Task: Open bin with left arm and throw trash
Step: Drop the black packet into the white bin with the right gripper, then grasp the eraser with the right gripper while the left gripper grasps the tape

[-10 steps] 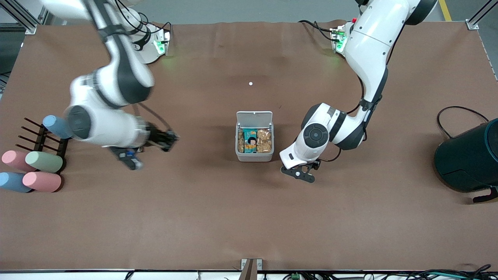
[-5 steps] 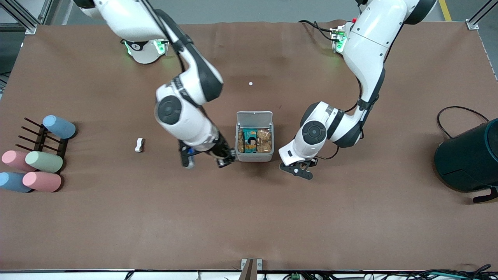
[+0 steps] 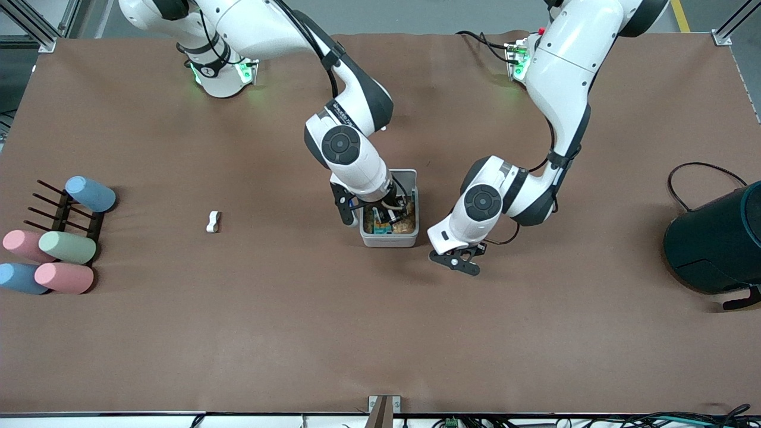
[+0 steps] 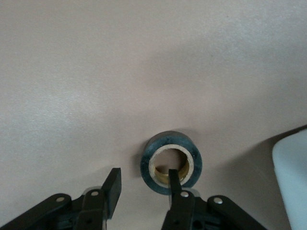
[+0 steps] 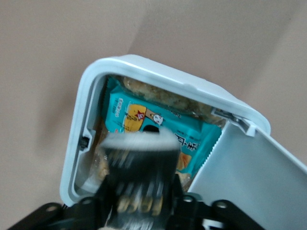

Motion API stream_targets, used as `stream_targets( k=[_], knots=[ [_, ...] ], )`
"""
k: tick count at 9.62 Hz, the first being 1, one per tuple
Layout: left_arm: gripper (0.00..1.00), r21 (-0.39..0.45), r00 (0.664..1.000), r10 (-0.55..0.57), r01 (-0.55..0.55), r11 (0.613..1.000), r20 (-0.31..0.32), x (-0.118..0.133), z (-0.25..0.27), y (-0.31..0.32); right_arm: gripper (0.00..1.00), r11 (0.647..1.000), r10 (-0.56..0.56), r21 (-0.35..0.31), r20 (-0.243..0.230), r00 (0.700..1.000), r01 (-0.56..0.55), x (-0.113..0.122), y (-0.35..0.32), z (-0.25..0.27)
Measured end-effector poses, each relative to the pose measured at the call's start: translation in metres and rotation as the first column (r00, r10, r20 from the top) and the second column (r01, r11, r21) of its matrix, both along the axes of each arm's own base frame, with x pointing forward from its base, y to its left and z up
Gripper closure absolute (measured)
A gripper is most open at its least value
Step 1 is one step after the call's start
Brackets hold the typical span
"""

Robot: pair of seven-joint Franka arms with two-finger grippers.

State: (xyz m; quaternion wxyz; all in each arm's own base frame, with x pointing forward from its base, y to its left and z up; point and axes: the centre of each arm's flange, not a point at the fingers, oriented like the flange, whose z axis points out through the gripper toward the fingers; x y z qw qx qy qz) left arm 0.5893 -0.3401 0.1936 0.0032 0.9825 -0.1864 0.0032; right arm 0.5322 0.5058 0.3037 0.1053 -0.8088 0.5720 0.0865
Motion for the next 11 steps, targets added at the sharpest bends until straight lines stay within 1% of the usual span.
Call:
stream_targets(
  k=[1,2,3,4,5,6,7,8,9,10,11],
  knots=[
    [0.53,-0.003,1.0,0.009,-0.009,1.0,0.006,0.004,0.001,0.005,0.25,1.0,-0.014,-0.009,-0.008,1.0,0.014,0.008,-0.009,0.0],
    [0.53,-0.007,1.0,0.018,-0.018,1.0,0.013,0.009,0.003,0.009,0.09,0.999,-0.028,-0.026,-0.032,0.999,0.027,0.017,-0.022,0.001],
    [0.53,-0.011,1.0,0.023,-0.023,1.0,0.02,0.012,0.006,0.011,0.01,0.998,-0.044,-0.048,-0.067,0.997,0.041,0.027,-0.038,0.003],
    [0.53,-0.013,0.999,0.024,-0.023,1.0,0.023,0.013,0.008,0.011,0.0,0.996,-0.065,-0.069,-0.106,0.992,0.058,0.041,-0.06,0.012],
    [0.53,-0.014,0.999,0.026,-0.026,1.0,0.023,0.013,0.008,0.009,0.0,0.993,-0.09,-0.085,-0.145,0.985,0.078,0.062,-0.094,0.035],
    [0.53,-0.016,0.999,0.031,-0.031,0.999,0.025,0.013,0.009,0.008,0.01,0.99,-0.118,-0.098,-0.183,0.976,0.101,0.086,-0.142,0.061],
    [0.53,-0.018,0.999,0.036,-0.036,0.999,0.026,0.013,0.009,0.005,0.01,0.991,-0.103,-0.11,-0.211,0.972,0.081,0.104,-0.196,0.075],
    [0.53,-0.018,0.999,0.038,-0.038,0.999,0.025,0.012,0.009,0.004,0.01,0.994,-0.021,-0.112,-0.23,0.973,-0.006,0.118,-0.249,0.073],
    [0.53,-0.017,0.999,0.041,-0.041,0.999,0.021,0.011,0.006,0.003,0.0,0.989,0.086,-0.1,-0.243,0.966,-0.113,0.128,-0.3,0.056],
    [0.53,-0.016,0.999,0.041,-0.041,0.999,0.018,0.01,0.004,0.002,0.0,0.97,0.2,-0.083,-0.256,0.946,-0.228,0.133,-0.354,0.033],
    [0.53,-0.014,0.999,0.041,-0.041,0.999,0.016,0.01,0.002,0.002,0.0,0.943,0.293,-0.081,-0.262,0.92,-0.323,0.133,-0.4,0.008]
  ],
)
